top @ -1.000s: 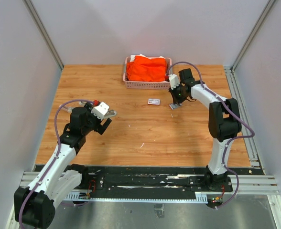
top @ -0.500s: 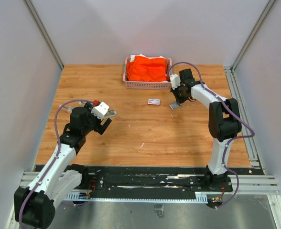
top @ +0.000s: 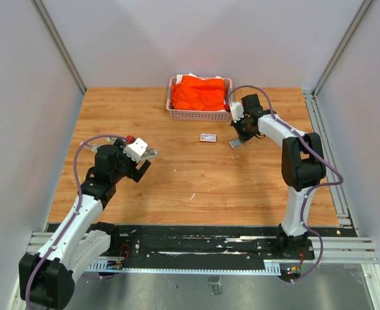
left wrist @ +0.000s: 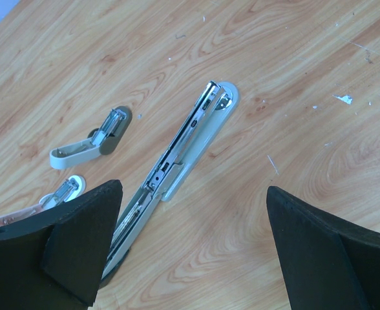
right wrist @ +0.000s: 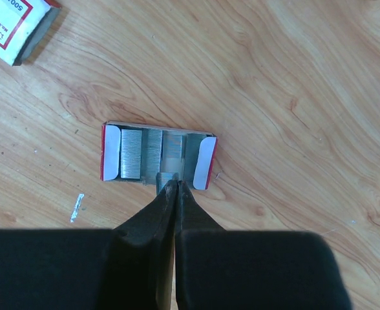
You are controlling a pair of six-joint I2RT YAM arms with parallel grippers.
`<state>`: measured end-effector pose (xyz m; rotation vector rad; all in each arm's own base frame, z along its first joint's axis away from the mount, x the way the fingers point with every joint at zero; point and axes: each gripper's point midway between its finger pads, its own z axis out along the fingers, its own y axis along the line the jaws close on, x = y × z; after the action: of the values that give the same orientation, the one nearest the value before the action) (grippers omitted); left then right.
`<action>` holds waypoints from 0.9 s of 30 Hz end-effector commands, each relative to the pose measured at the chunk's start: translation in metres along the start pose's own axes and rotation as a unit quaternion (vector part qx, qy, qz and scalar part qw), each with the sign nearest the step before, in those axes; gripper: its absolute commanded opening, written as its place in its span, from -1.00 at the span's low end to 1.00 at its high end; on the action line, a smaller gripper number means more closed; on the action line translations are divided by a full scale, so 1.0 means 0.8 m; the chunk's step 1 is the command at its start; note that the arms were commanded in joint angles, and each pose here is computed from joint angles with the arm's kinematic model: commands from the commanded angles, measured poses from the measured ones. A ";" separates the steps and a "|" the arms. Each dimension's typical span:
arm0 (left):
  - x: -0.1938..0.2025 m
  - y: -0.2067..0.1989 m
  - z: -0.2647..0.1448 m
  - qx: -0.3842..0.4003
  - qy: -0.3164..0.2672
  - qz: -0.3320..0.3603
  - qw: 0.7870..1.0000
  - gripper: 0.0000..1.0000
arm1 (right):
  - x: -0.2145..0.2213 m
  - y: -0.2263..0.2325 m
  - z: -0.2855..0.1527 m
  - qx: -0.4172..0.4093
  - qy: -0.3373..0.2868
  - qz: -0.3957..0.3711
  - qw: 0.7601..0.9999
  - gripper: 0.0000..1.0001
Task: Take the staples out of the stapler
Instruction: Place the staple in the staple box.
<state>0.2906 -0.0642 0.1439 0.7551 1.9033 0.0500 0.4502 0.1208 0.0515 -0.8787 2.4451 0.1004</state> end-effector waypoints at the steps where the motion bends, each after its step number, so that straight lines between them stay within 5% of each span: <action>1: -0.004 0.002 0.001 -0.006 -0.012 0.005 1.000 0.96 | 0.012 -0.008 0.004 0.003 0.019 0.000 1.000 -0.99; 27: -0.002 0.002 0.001 -0.005 -0.009 0.005 1.000 0.96 | 0.002 -0.006 0.016 0.004 0.013 0.008 1.000 -0.99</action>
<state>0.2906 -0.0642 0.1441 0.7554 1.9028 0.0503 0.4517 0.1200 0.0410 -0.8779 2.4706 0.0938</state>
